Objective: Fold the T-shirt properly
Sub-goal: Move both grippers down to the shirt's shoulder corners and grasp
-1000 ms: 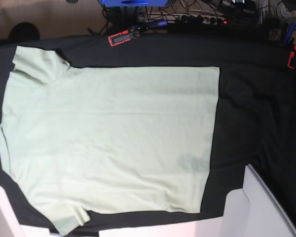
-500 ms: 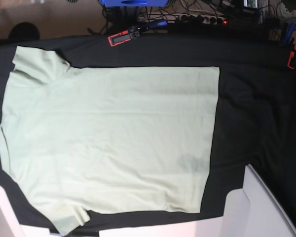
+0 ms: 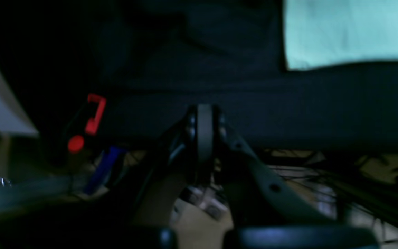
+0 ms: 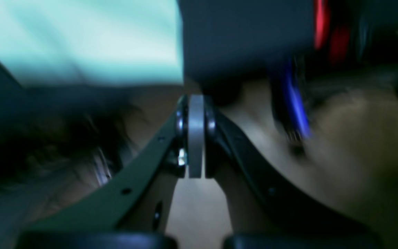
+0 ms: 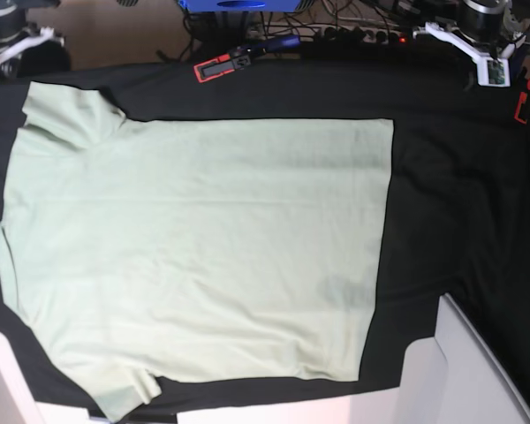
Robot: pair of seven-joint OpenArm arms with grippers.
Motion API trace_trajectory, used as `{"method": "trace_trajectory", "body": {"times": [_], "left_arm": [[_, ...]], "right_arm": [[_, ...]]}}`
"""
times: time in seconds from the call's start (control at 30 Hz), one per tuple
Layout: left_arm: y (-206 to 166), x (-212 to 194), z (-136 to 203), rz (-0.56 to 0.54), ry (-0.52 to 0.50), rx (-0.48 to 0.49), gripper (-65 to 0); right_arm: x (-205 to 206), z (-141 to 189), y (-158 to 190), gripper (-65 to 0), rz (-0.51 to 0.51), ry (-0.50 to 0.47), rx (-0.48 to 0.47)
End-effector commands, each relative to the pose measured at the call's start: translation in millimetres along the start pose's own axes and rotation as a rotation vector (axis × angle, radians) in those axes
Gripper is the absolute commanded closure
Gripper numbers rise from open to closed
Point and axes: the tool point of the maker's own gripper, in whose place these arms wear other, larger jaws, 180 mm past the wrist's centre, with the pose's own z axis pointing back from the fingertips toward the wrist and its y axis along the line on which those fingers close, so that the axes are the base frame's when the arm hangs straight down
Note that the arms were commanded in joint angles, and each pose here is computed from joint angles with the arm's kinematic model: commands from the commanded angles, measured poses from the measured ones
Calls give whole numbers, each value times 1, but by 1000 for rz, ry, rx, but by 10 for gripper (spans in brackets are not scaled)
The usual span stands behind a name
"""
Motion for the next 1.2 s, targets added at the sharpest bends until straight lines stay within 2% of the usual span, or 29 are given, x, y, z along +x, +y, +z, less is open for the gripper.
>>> {"method": "trace_trajectory", "body": {"times": [0.0, 0.07, 0.17, 0.27, 0.43, 0.5, 0.6, 0.73, 0.9, 1.1, 1.17], "left_arm": [[10, 19, -4, 23, -51, 25, -40], [19, 25, -11, 83, -42, 36, -91], [27, 30, -14, 111, -38, 42, -161], [29, 41, -13, 107, -95, 45, -178], [33, 51, -13, 107, -181, 58, -173], [28, 52, -13, 98, -201, 24, -171], [15, 40, -17, 80, -179, -64, -171], [5, 31, -23, 84, -159, -125, -170], [17, 29, -27, 87, -158, -102, -170], [16, 33, -29, 90, -169, -103, -168], [16, 33, -29, 90, -169, -103, -144]], "right_arm": [[10, 0, -3, -4, -17, -12, 15], [17, -4, -4, -6, -86, 0, 58], [25, -6, -6, -70, -139, 30, 128], [35, -4, -7, -192, -134, 28, 187], [30, -8, -18, -438, -192, 94, 163], [22, -15, -18, -495, -233, 122, 172], [6, -31, -15, -505, -298, 167, 203], [-19, -56, -13, -505, -384, 240, 256], [-27, -67, -18, -508, -414, 272, 270], [-14, -81, -27, -508, -420, 256, 277], [-11, -84, -32, -505, -422, 254, 276]]}}
